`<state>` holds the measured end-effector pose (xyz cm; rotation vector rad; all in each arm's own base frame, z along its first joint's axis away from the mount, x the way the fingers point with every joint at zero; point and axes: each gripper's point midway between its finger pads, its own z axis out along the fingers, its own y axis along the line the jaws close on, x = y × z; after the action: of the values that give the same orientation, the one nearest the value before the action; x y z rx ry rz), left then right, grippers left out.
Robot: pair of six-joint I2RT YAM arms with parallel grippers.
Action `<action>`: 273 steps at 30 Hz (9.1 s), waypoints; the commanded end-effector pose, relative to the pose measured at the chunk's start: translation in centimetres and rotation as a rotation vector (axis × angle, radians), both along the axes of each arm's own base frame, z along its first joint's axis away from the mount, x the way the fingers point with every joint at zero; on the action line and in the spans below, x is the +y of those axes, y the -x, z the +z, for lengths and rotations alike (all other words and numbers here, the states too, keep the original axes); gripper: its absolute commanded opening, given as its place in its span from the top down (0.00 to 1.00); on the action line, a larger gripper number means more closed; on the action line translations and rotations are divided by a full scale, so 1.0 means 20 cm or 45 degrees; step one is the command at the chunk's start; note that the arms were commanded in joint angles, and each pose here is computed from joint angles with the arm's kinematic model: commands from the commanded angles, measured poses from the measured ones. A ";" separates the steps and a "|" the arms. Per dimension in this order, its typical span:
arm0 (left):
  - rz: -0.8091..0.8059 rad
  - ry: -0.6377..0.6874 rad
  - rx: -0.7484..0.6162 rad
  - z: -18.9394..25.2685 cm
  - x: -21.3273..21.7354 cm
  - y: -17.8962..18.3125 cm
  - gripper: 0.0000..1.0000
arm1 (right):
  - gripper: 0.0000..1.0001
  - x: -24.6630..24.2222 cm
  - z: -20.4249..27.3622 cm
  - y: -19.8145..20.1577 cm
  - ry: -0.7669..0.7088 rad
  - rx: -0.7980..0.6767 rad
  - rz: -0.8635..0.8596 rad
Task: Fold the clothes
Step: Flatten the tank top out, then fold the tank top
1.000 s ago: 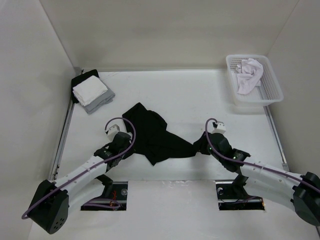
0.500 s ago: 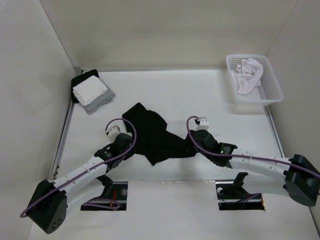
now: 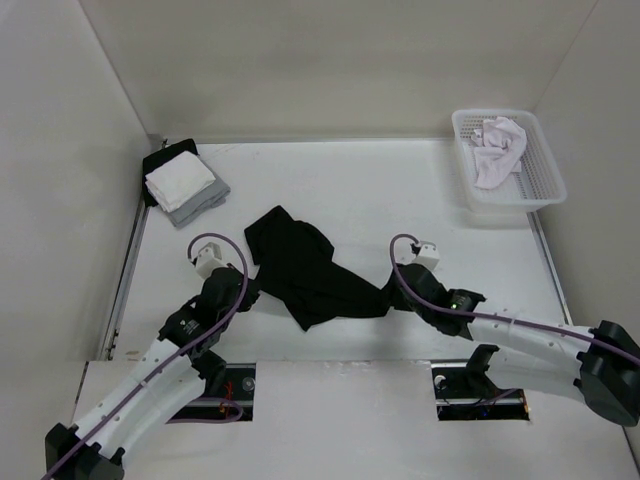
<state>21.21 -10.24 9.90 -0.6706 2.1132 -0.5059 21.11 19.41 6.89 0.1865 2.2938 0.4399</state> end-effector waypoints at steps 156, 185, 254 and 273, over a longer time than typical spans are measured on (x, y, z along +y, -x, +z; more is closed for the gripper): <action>-0.045 0.352 -0.411 0.12 0.04 -0.27 0.96 | 0.43 -0.12 0.08 0.16 -0.041 0.149 -0.028; 0.053 0.287 -0.404 0.11 0.16 -0.34 0.97 | 0.55 -0.16 0.03 -0.76 -0.166 -0.014 -0.230; 0.137 0.452 -1.674 2.62 0.34 0.33 1.00 | 1.00 -0.60 2.64 0.20 -0.301 -1.113 -0.147; 0.356 0.242 -1.127 1.90 0.43 -0.74 1.00 | 1.00 -0.13 2.21 -0.64 -0.041 -1.077 -0.081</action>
<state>34.24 -2.57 47.58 -0.6664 1.1802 -0.7327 30.50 14.67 52.80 0.0857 1.3567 0.1627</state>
